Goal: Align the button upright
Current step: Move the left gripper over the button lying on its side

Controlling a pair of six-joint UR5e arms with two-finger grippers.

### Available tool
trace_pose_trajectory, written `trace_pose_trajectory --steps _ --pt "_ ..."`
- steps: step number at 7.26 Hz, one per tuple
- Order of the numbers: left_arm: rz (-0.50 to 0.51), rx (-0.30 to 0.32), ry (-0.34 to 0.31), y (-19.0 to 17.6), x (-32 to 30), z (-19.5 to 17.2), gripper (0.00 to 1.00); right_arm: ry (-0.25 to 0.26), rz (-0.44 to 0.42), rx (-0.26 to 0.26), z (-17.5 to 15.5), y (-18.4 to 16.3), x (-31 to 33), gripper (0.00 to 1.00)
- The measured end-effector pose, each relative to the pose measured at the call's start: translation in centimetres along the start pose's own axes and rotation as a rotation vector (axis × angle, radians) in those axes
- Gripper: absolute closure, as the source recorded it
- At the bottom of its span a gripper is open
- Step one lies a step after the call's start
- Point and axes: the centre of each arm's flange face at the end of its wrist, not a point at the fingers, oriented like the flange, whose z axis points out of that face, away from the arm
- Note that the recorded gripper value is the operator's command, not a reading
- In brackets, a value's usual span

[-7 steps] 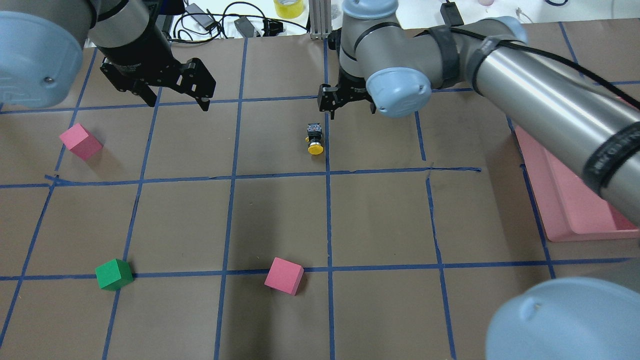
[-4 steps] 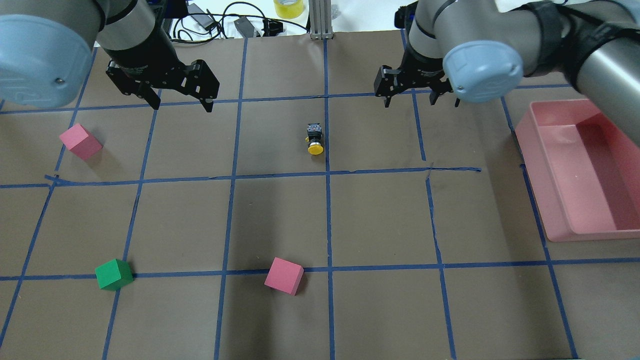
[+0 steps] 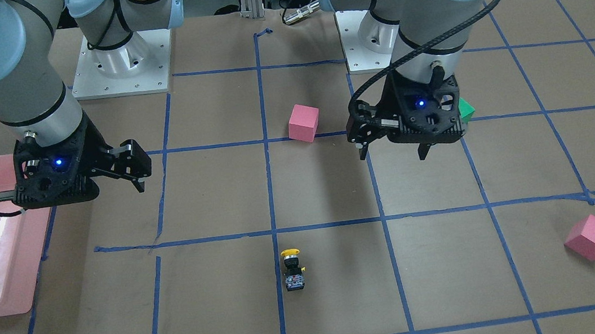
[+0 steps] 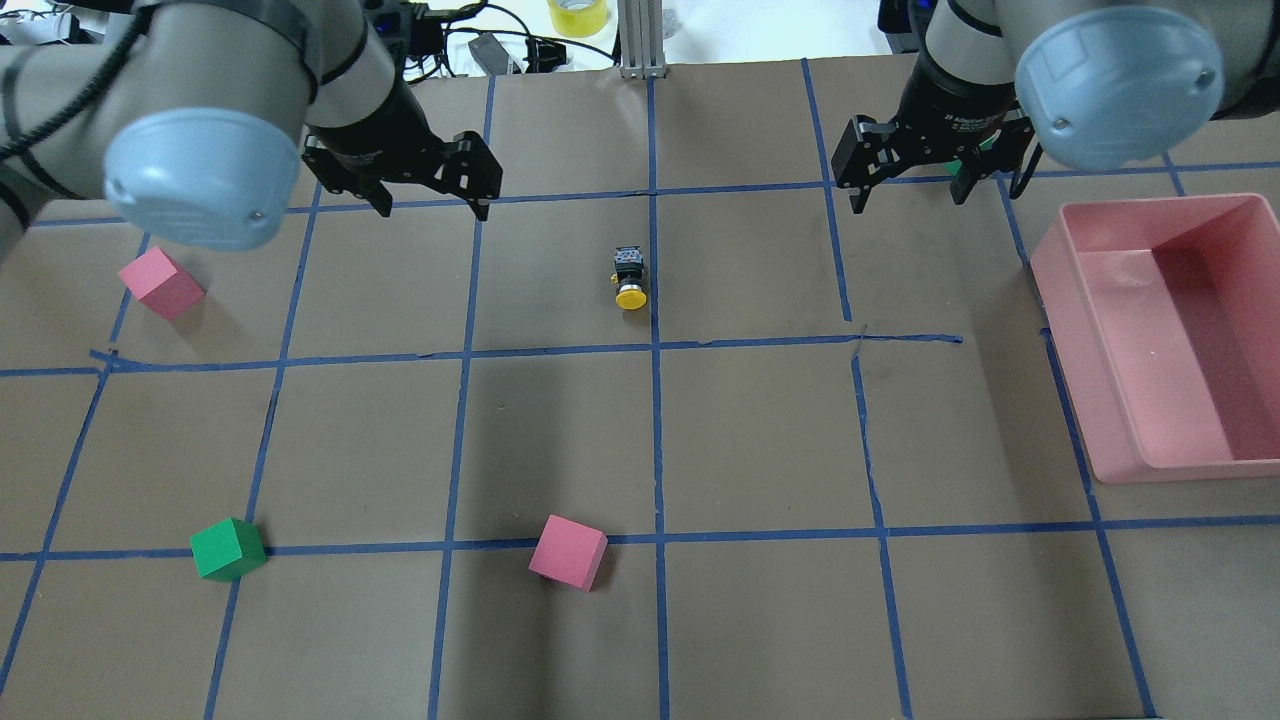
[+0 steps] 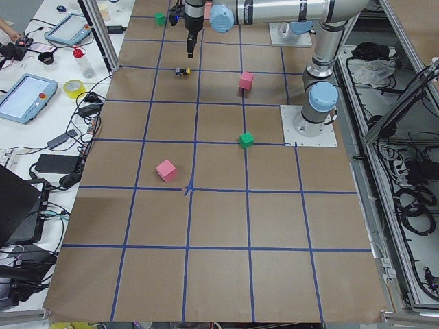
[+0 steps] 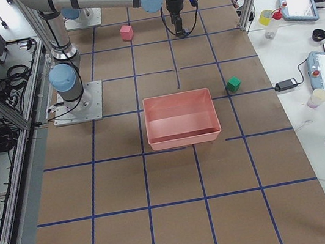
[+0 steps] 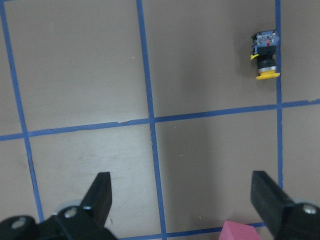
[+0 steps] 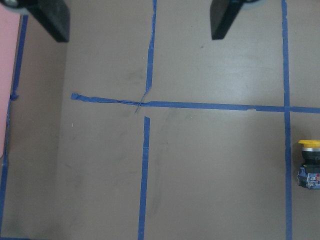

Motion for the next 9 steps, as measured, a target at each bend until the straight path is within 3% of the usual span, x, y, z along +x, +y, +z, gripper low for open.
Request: trace_pose_trajectory --steps 5,9 --pt "0.002 0.313 0.022 9.6 6.2 12.6 0.04 -0.005 0.008 0.049 -4.0 1.5 0.4 0.0" --pt "0.0 0.391 0.015 11.3 8.3 18.8 0.11 0.003 0.009 0.044 -5.3 3.0 0.4 0.0"
